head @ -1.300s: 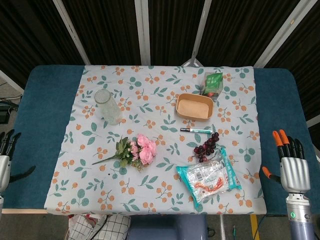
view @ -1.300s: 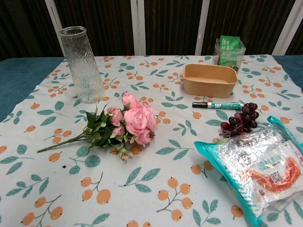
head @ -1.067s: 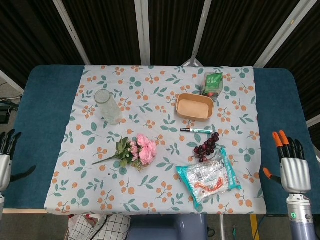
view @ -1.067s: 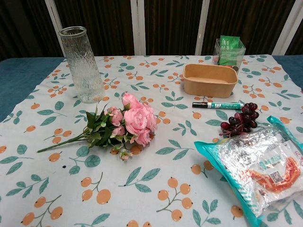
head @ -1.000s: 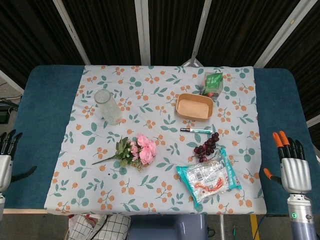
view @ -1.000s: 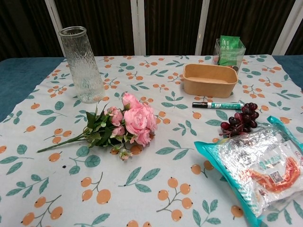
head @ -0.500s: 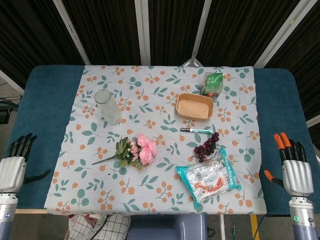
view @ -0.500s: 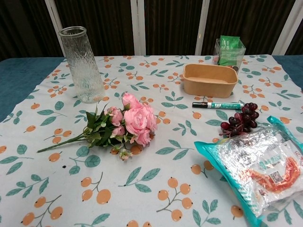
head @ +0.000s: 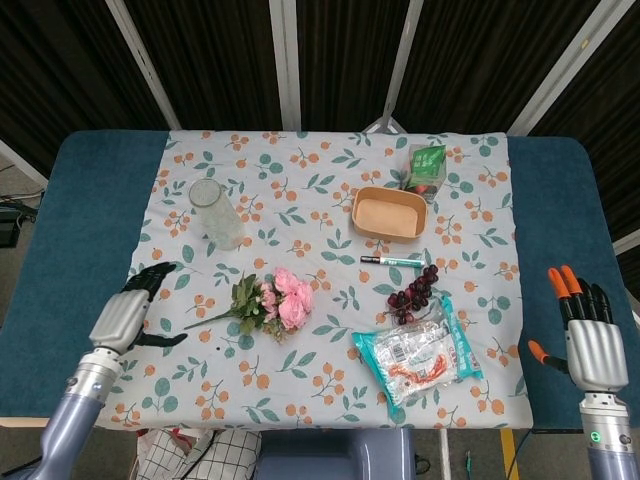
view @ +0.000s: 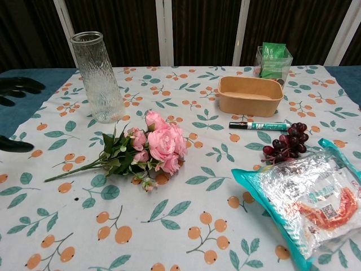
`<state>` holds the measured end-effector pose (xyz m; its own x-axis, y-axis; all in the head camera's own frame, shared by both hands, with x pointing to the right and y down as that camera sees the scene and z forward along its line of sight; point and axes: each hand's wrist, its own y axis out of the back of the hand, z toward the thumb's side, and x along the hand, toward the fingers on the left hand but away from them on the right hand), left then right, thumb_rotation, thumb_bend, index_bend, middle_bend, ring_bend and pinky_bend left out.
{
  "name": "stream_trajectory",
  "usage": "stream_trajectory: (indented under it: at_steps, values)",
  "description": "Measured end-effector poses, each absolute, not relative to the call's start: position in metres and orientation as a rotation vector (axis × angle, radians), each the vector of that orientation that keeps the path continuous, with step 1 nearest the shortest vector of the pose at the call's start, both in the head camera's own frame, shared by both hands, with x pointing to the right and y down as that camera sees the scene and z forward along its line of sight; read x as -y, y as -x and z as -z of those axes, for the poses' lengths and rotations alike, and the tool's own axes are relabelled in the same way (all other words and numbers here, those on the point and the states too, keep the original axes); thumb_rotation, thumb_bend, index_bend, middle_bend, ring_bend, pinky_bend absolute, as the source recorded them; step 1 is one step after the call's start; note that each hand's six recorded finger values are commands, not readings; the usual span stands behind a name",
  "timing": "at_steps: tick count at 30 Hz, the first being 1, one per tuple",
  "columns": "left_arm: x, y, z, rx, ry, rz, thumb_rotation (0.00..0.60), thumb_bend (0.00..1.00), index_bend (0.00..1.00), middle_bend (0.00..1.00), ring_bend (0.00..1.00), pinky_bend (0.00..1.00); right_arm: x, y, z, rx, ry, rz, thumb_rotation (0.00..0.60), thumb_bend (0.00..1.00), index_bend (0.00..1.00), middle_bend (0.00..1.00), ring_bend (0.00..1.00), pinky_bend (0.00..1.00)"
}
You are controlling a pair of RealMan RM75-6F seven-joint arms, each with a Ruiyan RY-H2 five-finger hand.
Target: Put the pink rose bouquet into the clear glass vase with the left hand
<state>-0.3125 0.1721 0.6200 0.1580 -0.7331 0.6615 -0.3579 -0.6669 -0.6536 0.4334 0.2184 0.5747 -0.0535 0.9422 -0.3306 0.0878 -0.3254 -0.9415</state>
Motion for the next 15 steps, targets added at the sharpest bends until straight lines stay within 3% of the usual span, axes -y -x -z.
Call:
stream_trajectory:
  at_steps: [8, 15]
  values:
    - [-0.169, 0.238, -0.655, -0.936, 2.166, 1.524, 0.6, 0.09, 0.07, 0.01, 0.0, 0.08, -0.218, -0.434, -0.576, 1.14, 1.489, -1.471, 0.6, 0.18, 0.02, 0.0, 0.0, 0.0]
    - [-0.162, 0.201, -0.674, -0.933, 2.154, 1.528, 0.6, 0.09, 0.07, 0.01, 0.0, 0.08, -0.218, -0.435, -0.574, 1.149, 1.494, -1.464, 0.6, 0.18, 0.02, 0.0, 0.0, 0.0]
